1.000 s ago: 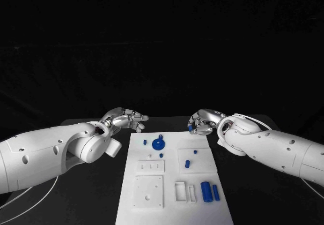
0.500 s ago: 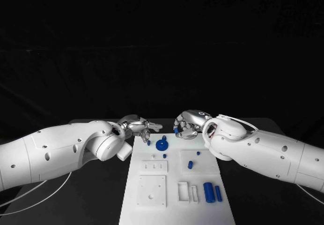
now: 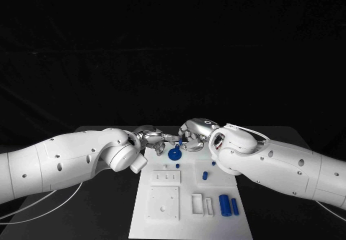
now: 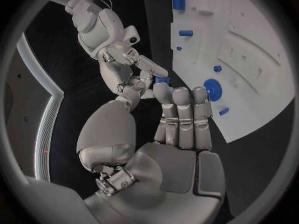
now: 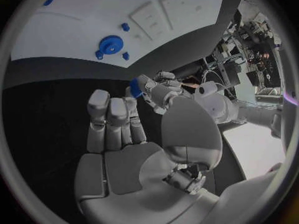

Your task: Assemble the parts on the task board

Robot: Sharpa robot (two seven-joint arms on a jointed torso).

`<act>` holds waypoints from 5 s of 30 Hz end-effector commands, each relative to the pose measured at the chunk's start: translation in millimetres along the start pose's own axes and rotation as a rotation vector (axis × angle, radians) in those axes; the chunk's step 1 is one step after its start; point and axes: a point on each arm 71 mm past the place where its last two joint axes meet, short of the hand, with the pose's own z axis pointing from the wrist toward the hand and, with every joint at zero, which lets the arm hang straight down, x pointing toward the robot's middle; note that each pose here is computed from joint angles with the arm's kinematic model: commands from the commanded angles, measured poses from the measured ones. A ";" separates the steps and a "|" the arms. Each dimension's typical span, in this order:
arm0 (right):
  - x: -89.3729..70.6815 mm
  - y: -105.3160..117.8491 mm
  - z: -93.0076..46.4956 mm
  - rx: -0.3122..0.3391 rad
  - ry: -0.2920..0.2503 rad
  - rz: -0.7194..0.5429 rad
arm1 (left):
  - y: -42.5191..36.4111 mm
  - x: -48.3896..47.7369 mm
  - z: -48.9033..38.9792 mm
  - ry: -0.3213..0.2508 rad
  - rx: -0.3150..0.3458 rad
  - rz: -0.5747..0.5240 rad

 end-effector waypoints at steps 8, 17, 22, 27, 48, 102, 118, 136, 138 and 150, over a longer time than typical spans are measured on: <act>1.5 9.5 -0.8 -0.015 0.007 -0.021 | -0.9 1.8 0.6 -0.005 -0.016 0.024; 3.4 13.8 0.2 -0.023 0.015 -0.019 | -1.2 3.6 0.5 0.008 -0.018 0.028; 4.3 14.4 2.1 -0.023 0.019 -0.021 | -1.3 4.0 0.1 0.011 -0.014 0.028; 5.5 15.9 3.0 -0.025 0.024 -0.020 | -1.9 5.1 0.0 0.016 -0.011 0.029; 10.8 21.6 4.4 -0.036 0.040 -0.014 | -3.4 7.7 2.1 0.034 -0.008 0.031; 14.4 21.7 5.1 -0.029 0.047 -0.012 | 0.4 9.3 0.7 0.066 -0.050 0.078; 15.1 24.4 4.7 -0.034 0.050 -0.012 | 0.3 10.5 1.2 0.068 -0.058 0.097; 17.6 27.9 5.5 -0.036 0.061 -0.015 | 0.3 10.4 1.3 0.067 -0.060 0.097; 17.8 27.5 5.4 -0.035 0.063 -0.017 | 0.4 10.3 1.2 0.067 -0.060 0.097; 18.5 26.1 5.3 -0.031 0.066 -0.019 | 0.6 9.4 1.2 0.065 -0.058 0.097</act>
